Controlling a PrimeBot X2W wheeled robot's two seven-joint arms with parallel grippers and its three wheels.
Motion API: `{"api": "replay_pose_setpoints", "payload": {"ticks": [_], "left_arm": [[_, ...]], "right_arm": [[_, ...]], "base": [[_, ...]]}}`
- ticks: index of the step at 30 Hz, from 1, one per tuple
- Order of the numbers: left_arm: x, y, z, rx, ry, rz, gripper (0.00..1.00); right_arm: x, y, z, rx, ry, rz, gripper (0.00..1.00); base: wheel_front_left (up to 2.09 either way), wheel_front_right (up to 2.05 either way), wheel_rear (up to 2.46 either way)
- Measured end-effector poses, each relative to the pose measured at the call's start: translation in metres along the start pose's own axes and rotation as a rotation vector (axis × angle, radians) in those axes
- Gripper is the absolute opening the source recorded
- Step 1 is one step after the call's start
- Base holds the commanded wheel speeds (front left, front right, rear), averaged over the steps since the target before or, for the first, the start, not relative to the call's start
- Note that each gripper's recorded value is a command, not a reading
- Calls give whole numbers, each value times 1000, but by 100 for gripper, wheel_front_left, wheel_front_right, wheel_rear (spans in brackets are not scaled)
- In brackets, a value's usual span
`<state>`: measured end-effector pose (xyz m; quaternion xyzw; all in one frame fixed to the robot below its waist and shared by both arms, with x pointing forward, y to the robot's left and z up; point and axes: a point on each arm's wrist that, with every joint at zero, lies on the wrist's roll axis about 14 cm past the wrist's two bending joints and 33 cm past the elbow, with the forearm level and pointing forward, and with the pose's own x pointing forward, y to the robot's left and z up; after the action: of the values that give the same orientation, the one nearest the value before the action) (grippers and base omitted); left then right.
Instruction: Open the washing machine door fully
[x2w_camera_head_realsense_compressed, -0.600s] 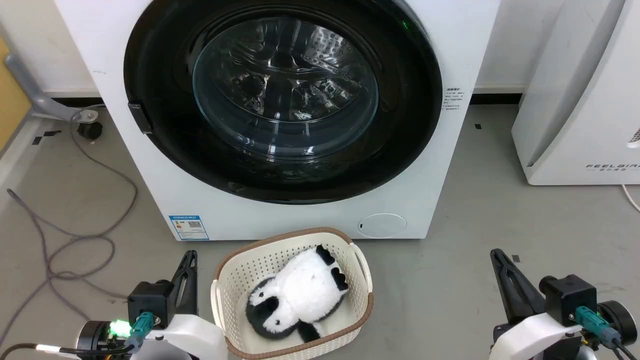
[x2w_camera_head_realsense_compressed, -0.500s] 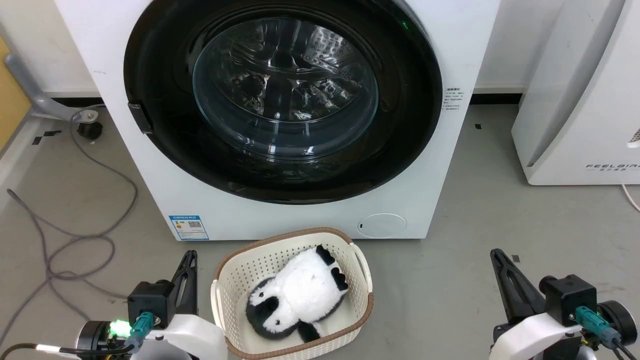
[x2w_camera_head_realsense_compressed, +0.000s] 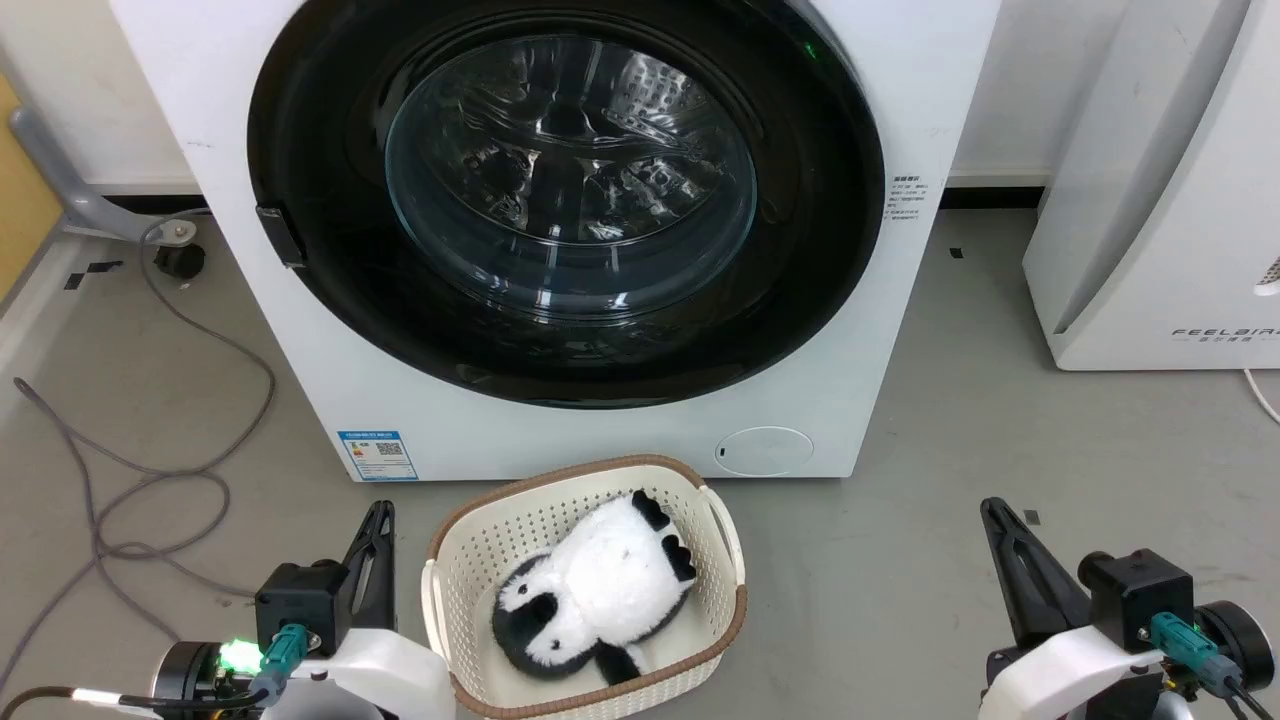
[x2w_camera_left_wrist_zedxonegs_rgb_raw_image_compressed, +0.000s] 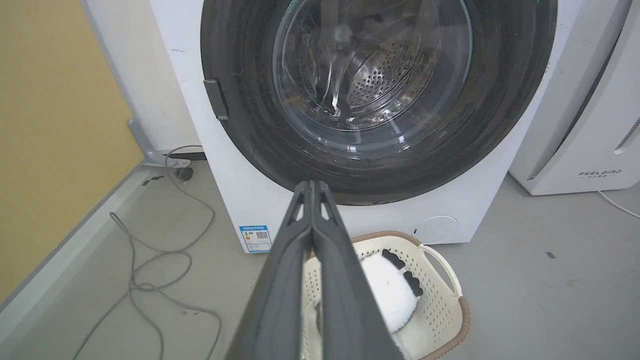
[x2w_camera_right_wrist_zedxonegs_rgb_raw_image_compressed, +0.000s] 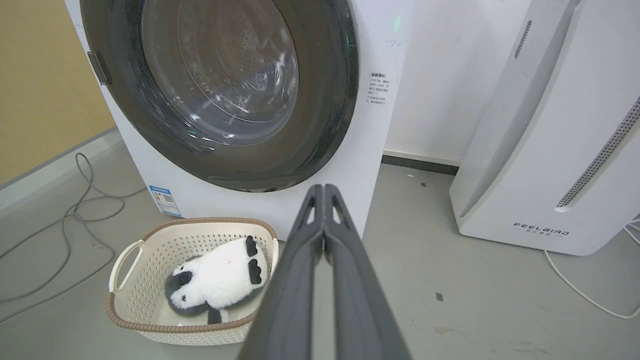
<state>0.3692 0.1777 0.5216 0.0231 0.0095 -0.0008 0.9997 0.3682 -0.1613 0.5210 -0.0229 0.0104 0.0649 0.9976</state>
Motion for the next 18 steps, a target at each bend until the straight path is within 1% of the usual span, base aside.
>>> {"api": "replay_pose_setpoints", "payload": {"ticks": [9, 10, 18], "left_arm": [[0, 0, 0, 0, 0, 0, 0], [0, 0, 0, 0, 0, 0, 100], [0, -1, -1, 0, 3, -2, 100]], "right_arm": [[0, 0, 0, 0, 0, 0, 0], [0, 0, 0, 0, 0, 0, 100], [0, 0, -1, 2, 2, 0, 100]], "base": [[0, 0, 0], [0, 0, 0], [0, 0, 0]]}}
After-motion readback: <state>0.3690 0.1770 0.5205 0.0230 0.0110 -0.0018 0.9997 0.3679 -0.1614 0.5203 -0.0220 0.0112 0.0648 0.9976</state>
